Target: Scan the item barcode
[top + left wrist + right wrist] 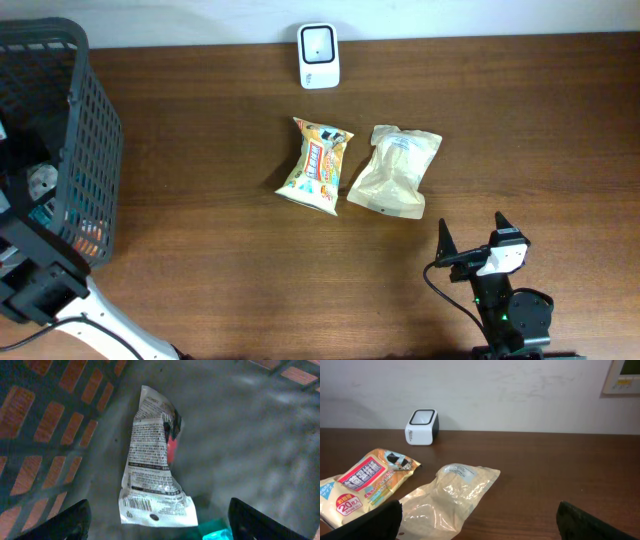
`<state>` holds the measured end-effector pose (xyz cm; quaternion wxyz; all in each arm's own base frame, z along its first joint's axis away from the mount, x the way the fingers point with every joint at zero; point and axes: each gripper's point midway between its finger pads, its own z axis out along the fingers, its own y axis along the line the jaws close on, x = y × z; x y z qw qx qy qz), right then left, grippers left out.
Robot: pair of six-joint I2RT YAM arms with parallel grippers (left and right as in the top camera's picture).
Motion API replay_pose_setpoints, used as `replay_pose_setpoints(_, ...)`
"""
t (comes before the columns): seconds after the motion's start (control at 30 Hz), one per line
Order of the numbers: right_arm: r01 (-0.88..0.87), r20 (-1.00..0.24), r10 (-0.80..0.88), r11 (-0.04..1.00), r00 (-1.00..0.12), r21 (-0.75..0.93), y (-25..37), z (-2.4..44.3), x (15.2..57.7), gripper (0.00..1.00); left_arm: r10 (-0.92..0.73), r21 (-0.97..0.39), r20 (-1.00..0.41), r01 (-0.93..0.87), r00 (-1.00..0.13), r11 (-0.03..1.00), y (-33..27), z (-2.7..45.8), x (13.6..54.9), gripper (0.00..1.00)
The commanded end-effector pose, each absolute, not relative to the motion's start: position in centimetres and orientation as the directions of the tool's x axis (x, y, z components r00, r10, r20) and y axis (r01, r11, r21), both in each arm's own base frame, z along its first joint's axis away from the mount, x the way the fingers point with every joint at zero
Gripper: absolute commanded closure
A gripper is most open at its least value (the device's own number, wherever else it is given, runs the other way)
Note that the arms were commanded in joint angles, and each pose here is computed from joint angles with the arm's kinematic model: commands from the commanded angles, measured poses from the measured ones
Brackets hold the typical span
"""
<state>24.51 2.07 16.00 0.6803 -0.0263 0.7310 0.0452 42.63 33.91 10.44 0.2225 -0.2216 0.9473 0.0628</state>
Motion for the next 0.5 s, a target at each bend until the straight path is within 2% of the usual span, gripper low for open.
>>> replay_pose_setpoints(0.0, -0.083, -0.997, 0.027, 0.996, -0.075, 0.034, 1.8, 15.7, 24.5, 0.02, -0.364, 0.083, -0.419, -0.434, -0.832, 0.897, 33.8, 8.6, 43.1, 0.16)
replay_pose_setpoints(0.13, -0.083, -0.997, 0.027, 0.996, -0.075, 0.034, 1.7, 15.7, 24.5, 0.02, -0.342, 0.170, -0.409, -0.439, -0.846, 0.882, 34.0, 8.6, 43.4, 0.16)
replay_pose_setpoints(0.2, -0.083, -0.997, 0.027, 0.996, -0.075, 0.034, 1.8, 15.7, 24.5, 0.02, -0.336, 0.195, -0.406, -0.440, -0.850, 0.877, 34.0, 8.7, 43.5, 0.27)
replay_pose_setpoints(0.23, -0.083, -0.997, 0.027, 0.996, -0.075, 0.034, 1.8, 15.7, 24.5, 0.02, -0.337, 0.206, -0.404, -0.443, -0.851, 0.872, 34.1, 8.7, 43.4, 0.30)
replay_pose_setpoints(0.3, -0.083, -0.997, 0.027, 0.996, -0.075, 0.034, 1.8, 15.7, 24.5, 0.02, -0.351, 0.216, -0.403, -0.460, -0.845, 0.861, 34.3, 8.5, 43.4, 0.28)
replay_pose_setpoints(0.4, -0.083, -0.997, 0.027, 0.996, -0.075, 0.034, 1.8, 15.7, 24.5, 0.02, -0.354, 0.214, -0.391, -0.458, -0.850, 0.863, 34.2, 7.8, 43.3, 0.19)
replay_pose_setpoints(0.47, -0.083, -0.997, 0.027, 0.996, -0.075, 0.034, 1.8, 15.7, 24.5, 0.02, -0.356, 0.213, -0.381, -0.456, -0.853, 0.864, 34.3, 7.1, 43.4, 0.18)
